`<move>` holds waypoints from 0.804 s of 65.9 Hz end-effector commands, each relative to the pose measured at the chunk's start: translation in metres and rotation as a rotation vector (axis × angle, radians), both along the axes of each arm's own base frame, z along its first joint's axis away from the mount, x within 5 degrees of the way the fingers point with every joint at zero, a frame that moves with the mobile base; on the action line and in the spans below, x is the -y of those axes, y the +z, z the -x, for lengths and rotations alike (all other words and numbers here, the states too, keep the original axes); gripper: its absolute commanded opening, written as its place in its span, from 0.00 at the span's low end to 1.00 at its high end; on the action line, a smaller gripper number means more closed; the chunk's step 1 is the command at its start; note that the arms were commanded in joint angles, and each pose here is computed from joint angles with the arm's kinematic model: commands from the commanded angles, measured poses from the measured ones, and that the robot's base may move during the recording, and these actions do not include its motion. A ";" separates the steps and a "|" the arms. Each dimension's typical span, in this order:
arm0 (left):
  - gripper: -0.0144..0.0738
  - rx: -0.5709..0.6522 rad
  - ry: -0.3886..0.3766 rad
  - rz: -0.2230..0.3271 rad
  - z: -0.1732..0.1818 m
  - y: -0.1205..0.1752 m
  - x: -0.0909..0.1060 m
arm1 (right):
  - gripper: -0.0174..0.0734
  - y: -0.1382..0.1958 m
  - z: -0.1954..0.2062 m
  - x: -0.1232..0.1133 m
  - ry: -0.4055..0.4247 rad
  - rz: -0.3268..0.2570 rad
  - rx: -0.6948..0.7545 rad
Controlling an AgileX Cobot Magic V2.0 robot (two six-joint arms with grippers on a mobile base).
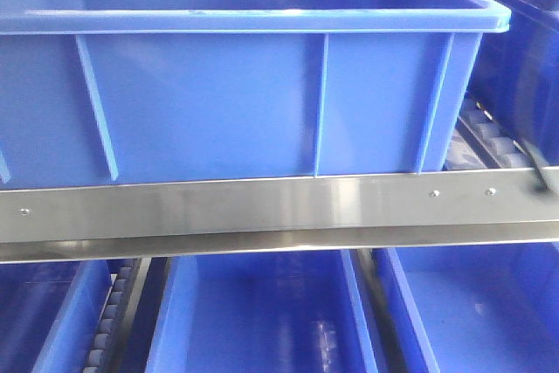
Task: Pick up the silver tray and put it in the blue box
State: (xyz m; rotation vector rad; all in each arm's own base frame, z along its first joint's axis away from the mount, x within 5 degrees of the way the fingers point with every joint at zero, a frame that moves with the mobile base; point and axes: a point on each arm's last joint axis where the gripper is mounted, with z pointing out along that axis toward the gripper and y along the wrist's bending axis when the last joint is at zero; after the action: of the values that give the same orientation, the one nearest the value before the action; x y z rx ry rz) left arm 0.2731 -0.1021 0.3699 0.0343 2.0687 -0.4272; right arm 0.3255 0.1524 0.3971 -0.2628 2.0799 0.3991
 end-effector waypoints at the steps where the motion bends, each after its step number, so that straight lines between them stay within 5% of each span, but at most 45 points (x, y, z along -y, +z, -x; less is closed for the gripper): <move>1: 0.16 0.200 0.002 0.082 0.028 0.021 -0.011 | 0.26 0.035 0.037 0.014 0.026 -0.064 0.265; 11: 0.16 0.356 0.000 0.121 0.074 0.010 -0.028 | 0.26 0.015 0.086 0.036 0.023 -0.117 0.383; 19: 0.16 0.486 -0.032 0.035 0.110 0.000 -0.041 | 0.26 -0.001 0.127 0.056 0.034 -0.107 0.520; 38: 0.16 0.569 -0.026 -0.035 0.179 -0.026 -0.069 | 0.26 -0.048 0.203 0.093 0.032 -0.124 0.568; 53: 0.16 0.597 0.013 -0.026 0.223 -0.044 -0.089 | 0.26 -0.062 0.242 0.112 0.026 -0.154 0.633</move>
State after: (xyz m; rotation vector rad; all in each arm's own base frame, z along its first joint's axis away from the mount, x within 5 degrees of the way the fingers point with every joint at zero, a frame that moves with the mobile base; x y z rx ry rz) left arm 0.0598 -0.0168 0.3168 0.1477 1.5669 -0.3254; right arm 0.0933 0.0450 0.3203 -0.2820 1.5426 0.4243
